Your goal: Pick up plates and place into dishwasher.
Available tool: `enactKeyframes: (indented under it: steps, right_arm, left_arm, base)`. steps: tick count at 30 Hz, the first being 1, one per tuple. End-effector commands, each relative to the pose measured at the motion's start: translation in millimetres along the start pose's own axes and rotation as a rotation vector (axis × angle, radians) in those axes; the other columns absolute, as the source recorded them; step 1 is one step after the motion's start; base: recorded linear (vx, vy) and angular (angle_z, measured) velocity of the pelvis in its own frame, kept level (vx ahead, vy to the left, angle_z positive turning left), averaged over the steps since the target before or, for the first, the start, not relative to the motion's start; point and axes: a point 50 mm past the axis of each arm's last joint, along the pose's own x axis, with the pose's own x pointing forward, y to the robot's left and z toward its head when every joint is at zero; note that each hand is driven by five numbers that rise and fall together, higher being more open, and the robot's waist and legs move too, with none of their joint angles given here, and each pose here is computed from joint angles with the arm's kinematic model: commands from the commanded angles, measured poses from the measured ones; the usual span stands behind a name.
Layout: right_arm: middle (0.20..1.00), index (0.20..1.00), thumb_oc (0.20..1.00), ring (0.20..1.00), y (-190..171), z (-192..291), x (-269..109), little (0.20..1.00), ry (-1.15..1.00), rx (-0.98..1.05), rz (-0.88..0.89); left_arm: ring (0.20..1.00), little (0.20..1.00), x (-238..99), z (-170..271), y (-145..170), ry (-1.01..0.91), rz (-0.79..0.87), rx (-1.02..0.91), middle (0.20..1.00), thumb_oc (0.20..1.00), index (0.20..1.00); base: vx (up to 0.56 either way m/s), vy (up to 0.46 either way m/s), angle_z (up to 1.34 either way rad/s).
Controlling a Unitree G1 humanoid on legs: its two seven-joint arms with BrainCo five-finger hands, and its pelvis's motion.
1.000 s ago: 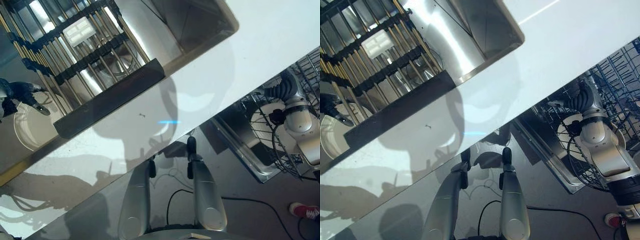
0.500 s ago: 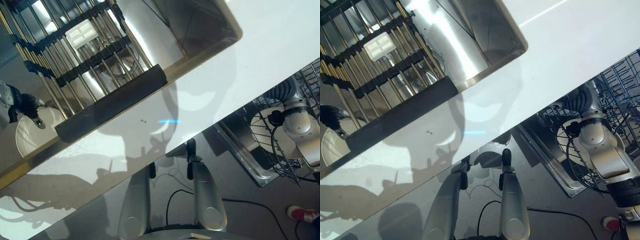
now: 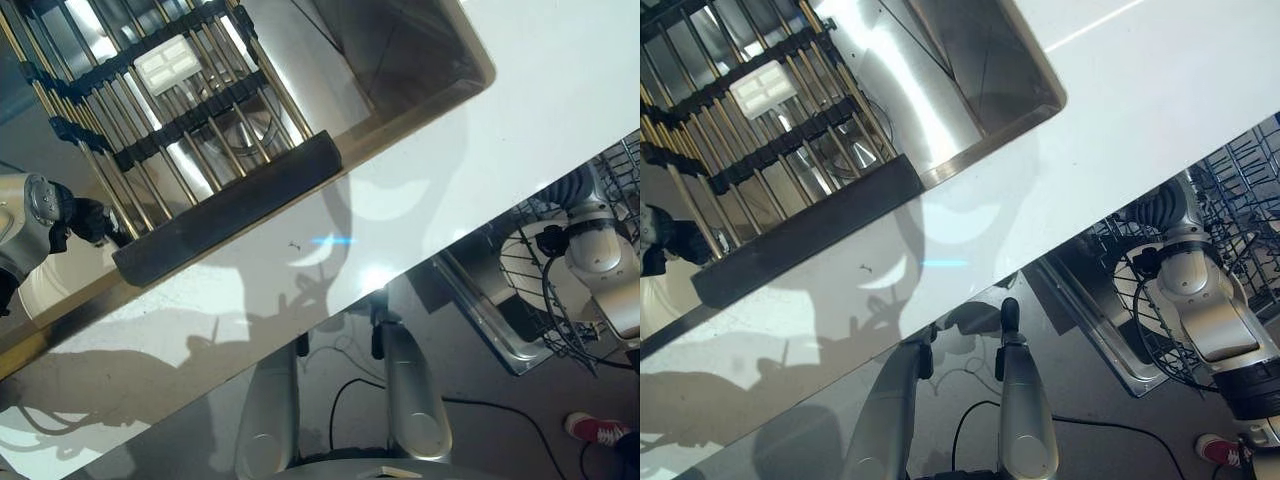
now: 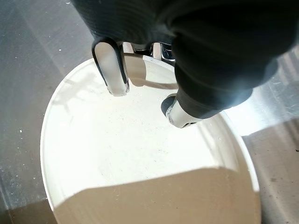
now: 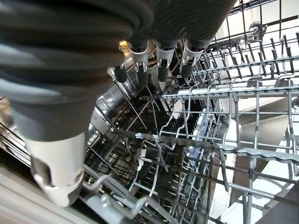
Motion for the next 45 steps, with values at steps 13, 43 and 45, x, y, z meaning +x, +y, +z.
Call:
enactKeyframes:
  steps: [13, 43, 45]
  right_arm:
    - [1.000, 1.000, 1.000, 1.000, -25, 13, -3, 1.000, -0.081, 0.129, -0.141]
    - [1.000, 1.000, 1.000, 1.000, -19, -16, -37, 1.000, -0.009, 0.113, -0.100]
    - [1.000, 1.000, 1.000, 1.000, -14, -17, -40, 1.000, -0.008, 0.121, -0.092]
  left_arm:
    - [0.200, 0.200, 32, -12, -81, -0.074, -0.274, -0.102, 0.200, 0.200, 0.200]
    - [0.200, 0.200, -29, -51, -49, -0.170, 1.069, -0.447, 0.200, 0.200, 0.200]
    - [0.200, 0.200, -34, -48, -50, -0.190, 1.148, -0.474, 0.200, 0.200, 0.200]
  base:
    - [-0.02, -0.026, 0.01]
    - [0.01, -0.008, 0.05]
    - [-0.01, -0.068, -0.02]
